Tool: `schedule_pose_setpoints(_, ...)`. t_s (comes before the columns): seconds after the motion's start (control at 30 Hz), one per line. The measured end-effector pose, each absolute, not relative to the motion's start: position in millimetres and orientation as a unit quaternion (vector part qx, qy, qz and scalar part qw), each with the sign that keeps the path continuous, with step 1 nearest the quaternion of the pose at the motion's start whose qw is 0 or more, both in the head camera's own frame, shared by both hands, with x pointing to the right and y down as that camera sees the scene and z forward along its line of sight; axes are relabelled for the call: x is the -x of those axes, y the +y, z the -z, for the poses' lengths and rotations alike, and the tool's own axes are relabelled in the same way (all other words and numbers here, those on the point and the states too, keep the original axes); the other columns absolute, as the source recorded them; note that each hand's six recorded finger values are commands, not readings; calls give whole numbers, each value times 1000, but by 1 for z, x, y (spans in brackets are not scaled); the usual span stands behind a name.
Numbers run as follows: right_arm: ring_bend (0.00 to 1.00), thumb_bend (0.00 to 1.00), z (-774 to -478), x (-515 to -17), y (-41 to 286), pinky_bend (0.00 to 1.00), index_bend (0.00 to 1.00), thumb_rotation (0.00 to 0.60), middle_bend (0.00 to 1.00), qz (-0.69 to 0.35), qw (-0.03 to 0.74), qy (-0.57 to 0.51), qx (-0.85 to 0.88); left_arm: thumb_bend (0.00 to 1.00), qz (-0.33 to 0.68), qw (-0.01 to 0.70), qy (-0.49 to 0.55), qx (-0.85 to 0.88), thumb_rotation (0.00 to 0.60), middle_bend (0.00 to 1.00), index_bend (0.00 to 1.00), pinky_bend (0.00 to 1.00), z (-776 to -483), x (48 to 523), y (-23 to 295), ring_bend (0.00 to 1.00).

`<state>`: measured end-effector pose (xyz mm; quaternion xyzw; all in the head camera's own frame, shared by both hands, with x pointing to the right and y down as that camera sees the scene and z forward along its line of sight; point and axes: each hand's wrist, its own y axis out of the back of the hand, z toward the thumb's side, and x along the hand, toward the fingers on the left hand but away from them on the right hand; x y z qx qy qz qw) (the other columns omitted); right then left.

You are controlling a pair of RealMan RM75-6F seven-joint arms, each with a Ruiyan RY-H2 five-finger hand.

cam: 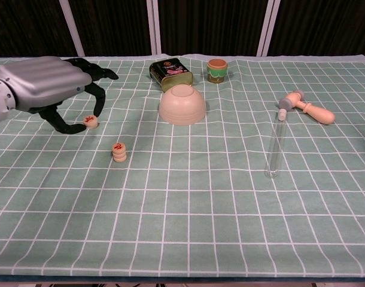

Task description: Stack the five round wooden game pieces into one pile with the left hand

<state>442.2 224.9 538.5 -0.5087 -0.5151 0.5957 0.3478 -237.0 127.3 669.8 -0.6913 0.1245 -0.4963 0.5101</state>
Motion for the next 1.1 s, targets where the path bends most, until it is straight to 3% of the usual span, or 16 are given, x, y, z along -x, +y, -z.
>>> schedule_pose_setpoints(1.1,0,233,-538,-444,224,0,89,600,13,-596,349,-517,505,315,496,516,86,693,600,12,476,0,-703,202,141,0)
